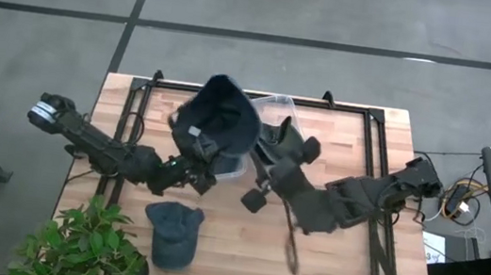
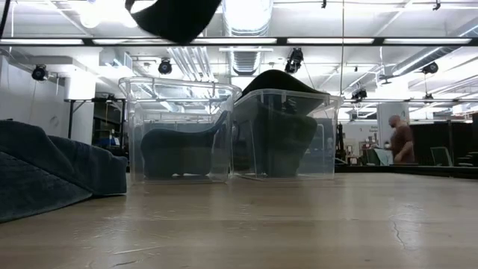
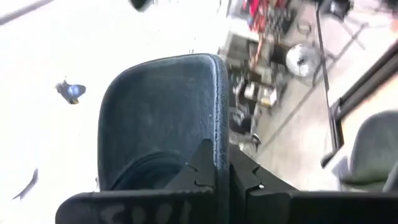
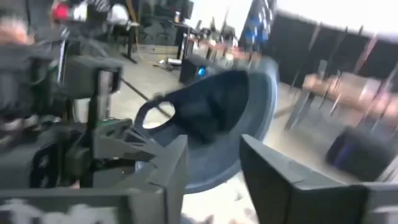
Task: Pick & Place hat
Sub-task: Put the right dark blue cap into the left transparent bin
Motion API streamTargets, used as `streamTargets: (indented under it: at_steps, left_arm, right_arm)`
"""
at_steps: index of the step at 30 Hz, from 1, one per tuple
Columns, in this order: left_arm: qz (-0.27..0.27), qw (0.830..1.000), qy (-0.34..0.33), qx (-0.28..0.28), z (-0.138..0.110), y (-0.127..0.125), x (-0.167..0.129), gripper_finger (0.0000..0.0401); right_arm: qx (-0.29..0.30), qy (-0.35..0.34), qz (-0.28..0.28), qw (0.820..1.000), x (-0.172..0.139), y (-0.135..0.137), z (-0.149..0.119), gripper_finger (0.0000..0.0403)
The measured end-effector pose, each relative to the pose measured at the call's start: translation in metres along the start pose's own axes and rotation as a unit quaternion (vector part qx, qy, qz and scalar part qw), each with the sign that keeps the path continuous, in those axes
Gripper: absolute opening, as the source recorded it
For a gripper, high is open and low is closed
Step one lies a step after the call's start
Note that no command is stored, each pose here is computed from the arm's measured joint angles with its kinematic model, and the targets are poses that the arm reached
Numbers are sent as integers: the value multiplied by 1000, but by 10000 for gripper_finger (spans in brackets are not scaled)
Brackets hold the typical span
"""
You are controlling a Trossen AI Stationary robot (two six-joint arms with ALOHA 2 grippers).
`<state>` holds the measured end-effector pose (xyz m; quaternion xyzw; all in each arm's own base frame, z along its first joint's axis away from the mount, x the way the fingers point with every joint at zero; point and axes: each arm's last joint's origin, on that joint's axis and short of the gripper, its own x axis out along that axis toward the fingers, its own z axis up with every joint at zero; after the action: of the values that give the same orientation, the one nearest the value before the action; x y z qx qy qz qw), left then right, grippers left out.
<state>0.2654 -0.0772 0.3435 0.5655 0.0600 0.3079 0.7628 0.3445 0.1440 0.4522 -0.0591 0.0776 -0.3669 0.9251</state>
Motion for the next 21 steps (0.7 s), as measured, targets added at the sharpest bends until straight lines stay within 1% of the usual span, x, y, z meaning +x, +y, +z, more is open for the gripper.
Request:
streamTargets:
  at_steps: [2,4,6,9,11,13,14,15,18,19,21]
  left_arm:
    - [-3,1000,10,3,-1,-1,0,4]
    - [-6,1000,15,7,-1,-2,0,4]
    - [-14,1000,15,12,-1,-4,-1,4]
    - [-20,1000,13,1,-1,-5,-1,4]
    - [-20,1000,14,-19,-1,-6,-1,4]
    - [-24,999,14,-29,-1,-7,-1,4]
    - [-25,999,12,-31,-1,-7,-1,4]
    - [-26,999,7,-34,-1,-7,-1,4]
    - [-36,998,-28,-50,1,-9,-1,4]
    - [-42,997,-41,-53,2,-9,-2,4]
    - [-53,995,-58,-68,4,-11,-2,4]
  right_arm:
    - [-92,-5,3,996,-5,-2,5,166]
    - [-172,-8,10,985,-10,0,6,185]
    - [-253,-11,21,967,-16,4,4,194]
    - [-372,-16,31,928,-26,12,-5,196]
    - [-421,-12,19,907,-31,17,-13,194]
    - [-456,-4,3,890,-32,22,-24,189]
    - [-479,1,-6,878,-32,24,-30,187]
    - [-506,8,-18,862,-33,25,-36,185]
    - [-588,26,-51,807,-32,29,-54,178]
    - [-606,29,-51,793,-31,31,-61,176]
    - [-627,33,-49,776,-30,34,-72,173]
